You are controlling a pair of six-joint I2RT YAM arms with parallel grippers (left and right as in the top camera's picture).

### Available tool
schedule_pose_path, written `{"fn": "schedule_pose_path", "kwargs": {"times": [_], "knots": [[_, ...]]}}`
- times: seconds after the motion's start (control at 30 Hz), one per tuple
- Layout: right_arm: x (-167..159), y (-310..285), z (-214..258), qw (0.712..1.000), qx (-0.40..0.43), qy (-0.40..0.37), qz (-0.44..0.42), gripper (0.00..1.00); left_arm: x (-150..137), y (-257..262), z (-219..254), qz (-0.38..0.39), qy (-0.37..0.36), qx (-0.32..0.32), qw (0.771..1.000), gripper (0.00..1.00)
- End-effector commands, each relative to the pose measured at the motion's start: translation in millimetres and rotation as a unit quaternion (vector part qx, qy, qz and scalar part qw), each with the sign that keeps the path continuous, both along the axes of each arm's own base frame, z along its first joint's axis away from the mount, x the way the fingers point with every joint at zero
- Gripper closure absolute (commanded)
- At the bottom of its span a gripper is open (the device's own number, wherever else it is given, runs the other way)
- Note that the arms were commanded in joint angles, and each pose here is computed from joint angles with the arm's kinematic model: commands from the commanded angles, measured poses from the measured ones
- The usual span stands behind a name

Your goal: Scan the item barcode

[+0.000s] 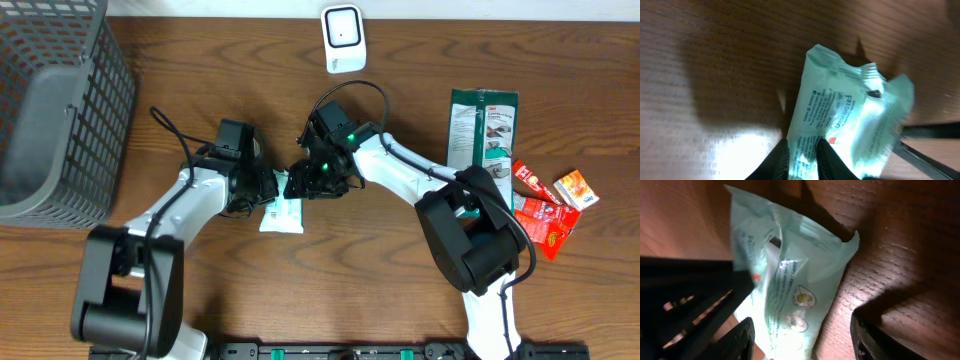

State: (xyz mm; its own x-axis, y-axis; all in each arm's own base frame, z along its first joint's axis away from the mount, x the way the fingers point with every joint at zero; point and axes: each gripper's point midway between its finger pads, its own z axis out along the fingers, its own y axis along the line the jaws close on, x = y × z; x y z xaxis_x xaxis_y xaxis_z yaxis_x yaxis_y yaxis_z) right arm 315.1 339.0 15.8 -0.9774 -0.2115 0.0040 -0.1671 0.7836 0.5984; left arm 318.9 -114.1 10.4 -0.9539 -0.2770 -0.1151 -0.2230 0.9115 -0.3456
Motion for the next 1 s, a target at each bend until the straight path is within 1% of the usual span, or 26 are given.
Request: {"fn": "schedule_pose_path", "kwargs": {"times": [0.0, 0.1, 0.2, 0.23, 0.27, 0.33, 0.43, 0.57, 0.67, 0.77, 0.87, 0.9, 0.97], "knots": [[-4.0, 0.8, -6.0, 1.0, 0.011, 0.007, 0.009, 0.43, -9.9, 11.6, -23.8, 0.002, 0.027, 0.035, 0.999, 0.79], [-7.8, 8.2, -6.2, 0.999, 0.044, 0.01, 0.015, 0.47, -11.9, 14.5, -30.0, 0.003, 0.035, 0.044, 0.998, 0.79], [-9.7, 10.5, -12.2, 0.998, 0.056, 0.008, 0.011, 0.52, -12.2, 14.6, -30.4, 0.003, 0.036, 0.044, 0.998, 0.79], [-10.2, 10.4, -15.0, 0.998, 0.058, 0.007, 0.008, 0.54, -12.2, 14.6, -30.4, 0.003, 0.036, 0.044, 0.998, 0.79], [-11.2, 9.6, -19.3, 0.998, 0.06, 0.009, 0.0, 0.59, -12.3, 16.4, -30.8, 0.004, 0.036, 0.049, 0.998, 0.79], [-11.3, 9.5, -22.1, 0.998, 0.063, 0.006, -0.002, 0.64, -12.3, 17.5, -31.1, 0.005, 0.036, 0.052, 0.998, 0.79], [-9.9, 10.5, -24.6, 0.998, 0.07, -0.005, -0.001, 0.68, -11.8, 17.7, -30.7, 0.005, 0.035, 0.053, 0.998, 0.79], [-6.4, 13.3, -22.9, 0.996, 0.08, -0.029, 0.016, 0.69, -8.9, 16.8, -28.4, 0.005, 0.03, 0.051, 0.998, 0.79], [-4.8, 14.4, -22.0, 0.996, 0.083, -0.034, 0.018, 0.75, -3.7, 10.5, -18.0, 0.002, 0.018, 0.034, 0.999, 0.79], [-2.8, 16.1, -20.7, 0.994, 0.089, -0.052, 0.032, 0.83, 4.8, 8.1, -1.5, 0.003, -0.008, 0.026, 1.0, 0.79], [-2.5, 16.0, -20.7, 0.994, 0.089, -0.054, 0.034, 0.97, 12.0, 6.6, 20.3, 0.004, -0.041, 0.019, 0.999, 0.78], [-2.5, 16.0, -20.7, 0.994, 0.089, -0.055, 0.035, 0.99, 13.5, 6.3, 27.2, 0.004, -0.052, 0.017, 0.999, 0.75], [-2.4, 16.1, -20.6, 0.994, 0.09, -0.058, 0.038, 0.99, 16.0, 5.9, 42.2, 0.005, -0.072, 0.012, 0.997, 0.73]]}}
